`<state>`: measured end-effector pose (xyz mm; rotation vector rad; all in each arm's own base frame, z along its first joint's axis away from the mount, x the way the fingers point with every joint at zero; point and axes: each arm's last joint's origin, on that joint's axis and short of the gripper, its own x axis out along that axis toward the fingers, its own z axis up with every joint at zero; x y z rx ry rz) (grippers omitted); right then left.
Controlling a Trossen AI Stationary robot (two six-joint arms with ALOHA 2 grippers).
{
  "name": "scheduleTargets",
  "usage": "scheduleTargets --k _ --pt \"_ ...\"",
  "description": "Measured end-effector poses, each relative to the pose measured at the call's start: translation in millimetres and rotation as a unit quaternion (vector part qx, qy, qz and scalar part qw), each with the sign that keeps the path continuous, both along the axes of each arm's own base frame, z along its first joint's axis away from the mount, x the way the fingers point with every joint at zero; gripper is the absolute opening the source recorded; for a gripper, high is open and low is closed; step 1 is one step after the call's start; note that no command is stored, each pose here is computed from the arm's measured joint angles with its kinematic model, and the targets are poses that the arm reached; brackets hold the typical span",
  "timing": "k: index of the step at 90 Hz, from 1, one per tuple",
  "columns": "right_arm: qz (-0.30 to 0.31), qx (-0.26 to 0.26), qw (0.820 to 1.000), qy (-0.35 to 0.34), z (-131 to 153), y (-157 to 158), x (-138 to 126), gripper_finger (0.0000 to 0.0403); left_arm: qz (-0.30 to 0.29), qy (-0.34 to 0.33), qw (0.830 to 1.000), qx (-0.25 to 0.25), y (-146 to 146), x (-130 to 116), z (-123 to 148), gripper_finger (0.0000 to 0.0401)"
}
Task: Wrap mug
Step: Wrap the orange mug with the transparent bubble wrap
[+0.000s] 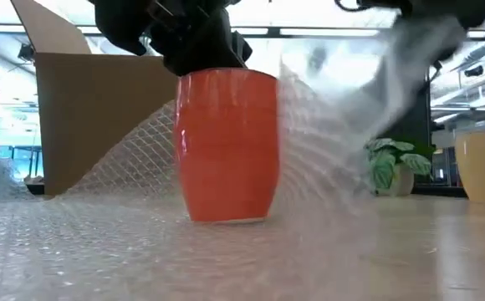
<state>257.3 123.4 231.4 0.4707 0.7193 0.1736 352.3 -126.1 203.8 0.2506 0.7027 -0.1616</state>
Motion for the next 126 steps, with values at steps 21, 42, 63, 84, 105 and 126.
scheduleTargets --k 21,42,63,84,105,126 --pt "-0.023 -0.021 0.998 -0.059 -0.7 -7.7 17.9 0.0 -0.01 0.025 0.999 0.02 1.4 -3.7 -2.8 0.0" --pt "-0.028 -0.037 0.988 -0.146 -7.5 -16.7 46.7 0.0 -0.031 0.043 0.998 0.032 1.7 -6.2 -4.7 0.0" --pt "-0.045 -0.046 0.983 -0.169 -23.9 -28.8 66.5 0.0 -0.018 0.036 0.997 0.061 3.1 -6.0 -4.2 0.0" --pt "-0.033 -0.048 0.982 -0.18 -31.7 -32.2 81.1 0.0 -0.014 0.037 0.996 0.074 3.7 -5.5 -2.2 0.0009" --pt "-0.011 -0.052 0.982 -0.182 -26.5 -29.3 88.0 0.0 -0.007 0.068 0.994 0.082 1.7 -2.3 20.4 0.006" --pt "-0.013 -0.054 0.983 -0.177 -27.2 -31.7 88.1 0.0 -0.012 0.093 0.991 0.09 -4.4 -3.8 41.2 0.0095"
